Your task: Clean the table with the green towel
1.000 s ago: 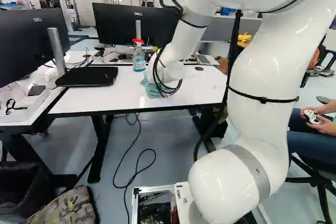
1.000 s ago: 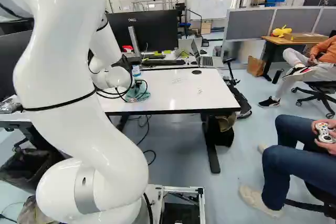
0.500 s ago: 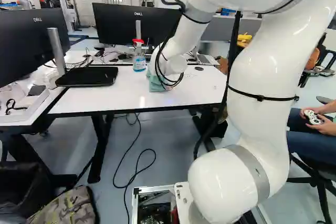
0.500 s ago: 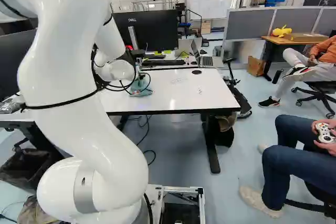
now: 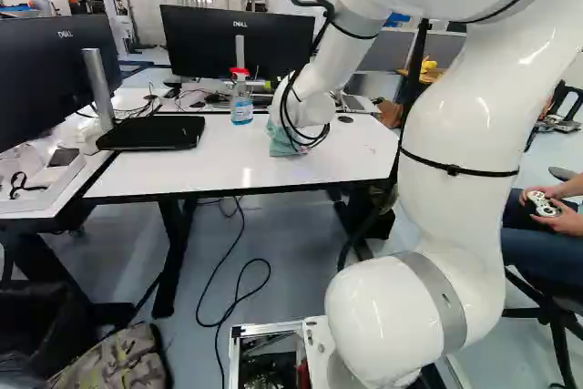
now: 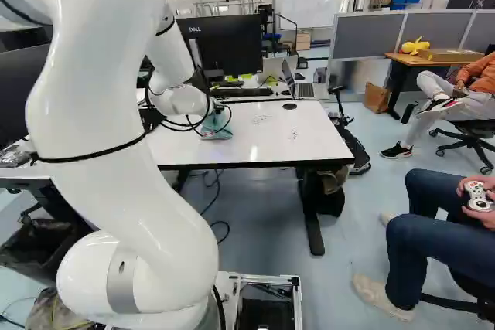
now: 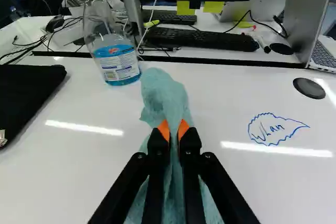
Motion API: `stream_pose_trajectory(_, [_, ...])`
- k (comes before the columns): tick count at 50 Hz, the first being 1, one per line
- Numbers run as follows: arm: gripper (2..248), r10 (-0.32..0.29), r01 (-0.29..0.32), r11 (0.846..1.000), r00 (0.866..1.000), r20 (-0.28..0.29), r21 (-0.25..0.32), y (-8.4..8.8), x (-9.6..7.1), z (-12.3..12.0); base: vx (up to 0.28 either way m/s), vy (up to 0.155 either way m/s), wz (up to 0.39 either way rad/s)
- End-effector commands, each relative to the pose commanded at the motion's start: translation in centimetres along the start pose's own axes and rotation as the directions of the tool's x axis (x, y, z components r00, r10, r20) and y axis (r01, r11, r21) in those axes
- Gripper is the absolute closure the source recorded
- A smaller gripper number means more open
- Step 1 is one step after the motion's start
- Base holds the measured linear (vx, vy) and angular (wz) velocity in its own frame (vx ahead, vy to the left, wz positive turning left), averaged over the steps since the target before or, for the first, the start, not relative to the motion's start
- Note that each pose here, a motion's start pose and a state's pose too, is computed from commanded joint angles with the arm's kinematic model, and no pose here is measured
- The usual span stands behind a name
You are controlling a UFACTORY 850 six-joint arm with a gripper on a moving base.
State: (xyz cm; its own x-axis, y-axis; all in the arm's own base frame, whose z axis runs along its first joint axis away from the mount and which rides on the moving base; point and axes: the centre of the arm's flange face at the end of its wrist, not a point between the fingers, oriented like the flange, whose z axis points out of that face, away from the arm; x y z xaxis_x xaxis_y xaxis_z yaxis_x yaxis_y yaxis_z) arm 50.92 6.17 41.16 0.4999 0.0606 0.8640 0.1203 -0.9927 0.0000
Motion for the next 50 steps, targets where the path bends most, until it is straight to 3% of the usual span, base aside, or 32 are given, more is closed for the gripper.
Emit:
stream_pose_trajectory(35, [212, 0.042, -0.044, 0.996, 0.999, -0.023, -0.075, 4.8, 1.6, 3.1, 0.000, 0.000, 0.000])
stream_pose_trajectory(50, [212, 0.062, -0.065, 0.992, 0.998, -0.024, -0.111, 7.3, 1.1, 5.1, 0.000, 0.000, 0.000])
